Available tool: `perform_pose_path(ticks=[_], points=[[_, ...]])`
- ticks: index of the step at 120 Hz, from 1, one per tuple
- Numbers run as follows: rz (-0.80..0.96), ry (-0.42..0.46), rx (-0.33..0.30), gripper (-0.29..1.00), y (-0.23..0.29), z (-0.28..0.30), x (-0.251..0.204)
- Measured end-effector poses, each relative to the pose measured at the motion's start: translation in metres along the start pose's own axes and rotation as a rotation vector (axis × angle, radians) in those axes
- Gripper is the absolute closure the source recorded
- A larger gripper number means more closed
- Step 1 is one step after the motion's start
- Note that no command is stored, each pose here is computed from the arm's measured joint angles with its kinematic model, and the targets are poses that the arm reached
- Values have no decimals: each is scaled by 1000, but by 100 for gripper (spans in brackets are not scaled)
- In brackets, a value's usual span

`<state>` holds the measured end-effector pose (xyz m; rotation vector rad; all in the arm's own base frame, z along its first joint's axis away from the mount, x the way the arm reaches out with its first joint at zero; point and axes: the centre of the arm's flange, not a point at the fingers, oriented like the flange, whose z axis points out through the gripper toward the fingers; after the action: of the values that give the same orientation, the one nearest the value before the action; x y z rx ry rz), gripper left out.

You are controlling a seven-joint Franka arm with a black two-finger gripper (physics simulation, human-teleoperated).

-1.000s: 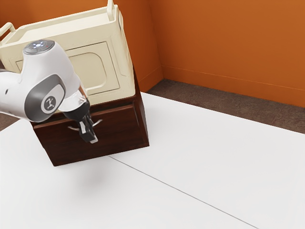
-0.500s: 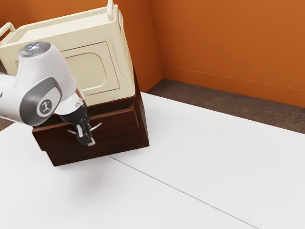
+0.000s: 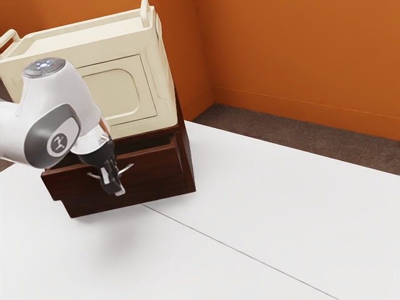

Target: Pull the drawer handle with one arm to open the drawer

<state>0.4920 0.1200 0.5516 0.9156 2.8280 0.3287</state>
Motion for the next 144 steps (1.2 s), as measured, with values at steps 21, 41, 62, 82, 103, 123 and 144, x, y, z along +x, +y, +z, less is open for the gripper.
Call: perform_pose_path(ticks=[21,41,62,82,103,123,144], points=[[-6,10,17,47,-4,-1,-1],[-12,17,26,47,-10,-4,-2],[-20,27,34,47,-17,-4,-3],[-33,31,33,46,-19,-6,-3],[-48,31,29,46,-20,-9,-2],[-62,34,24,46,-22,-11,2],[-89,36,24,46,-25,-12,11]])
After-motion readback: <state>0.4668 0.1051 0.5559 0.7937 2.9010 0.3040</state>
